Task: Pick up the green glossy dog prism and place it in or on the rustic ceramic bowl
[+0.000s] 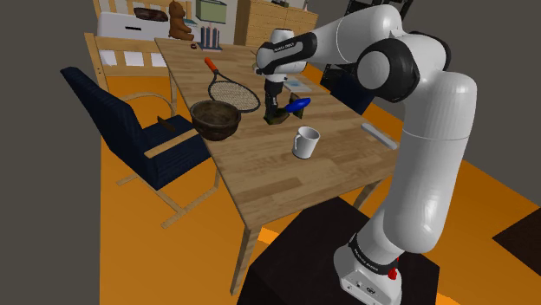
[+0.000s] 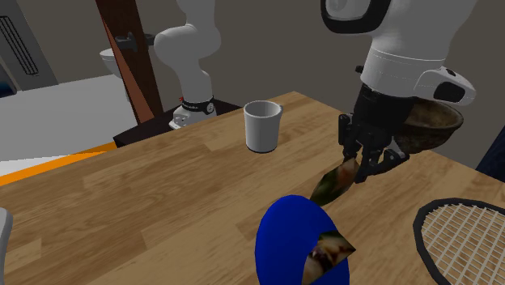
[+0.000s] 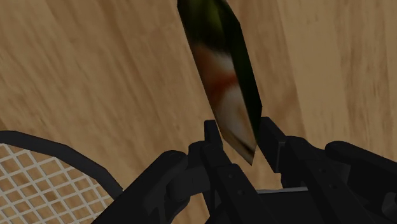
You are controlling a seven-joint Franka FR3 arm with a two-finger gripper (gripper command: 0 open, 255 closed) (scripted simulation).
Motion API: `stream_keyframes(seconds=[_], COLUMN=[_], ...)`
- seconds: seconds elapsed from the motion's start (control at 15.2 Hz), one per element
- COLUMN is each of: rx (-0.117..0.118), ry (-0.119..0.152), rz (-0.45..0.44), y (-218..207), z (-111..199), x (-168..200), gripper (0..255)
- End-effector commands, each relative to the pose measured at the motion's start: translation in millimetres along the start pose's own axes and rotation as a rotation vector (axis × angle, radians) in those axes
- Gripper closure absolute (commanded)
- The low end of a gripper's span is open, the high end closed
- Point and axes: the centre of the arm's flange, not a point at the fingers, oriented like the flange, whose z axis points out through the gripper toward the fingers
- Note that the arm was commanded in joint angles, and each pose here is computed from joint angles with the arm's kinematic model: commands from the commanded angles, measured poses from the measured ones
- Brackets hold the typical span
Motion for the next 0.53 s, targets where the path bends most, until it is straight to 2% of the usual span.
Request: stream_keyframes(seconds=[0.0,0.46], rx=[0.000,0.000], ry=[0.000,0.000], rz=[0.000,0.000], y=[0,-1], z=[-5,-42], x=[0,-2], gripper=[255,255])
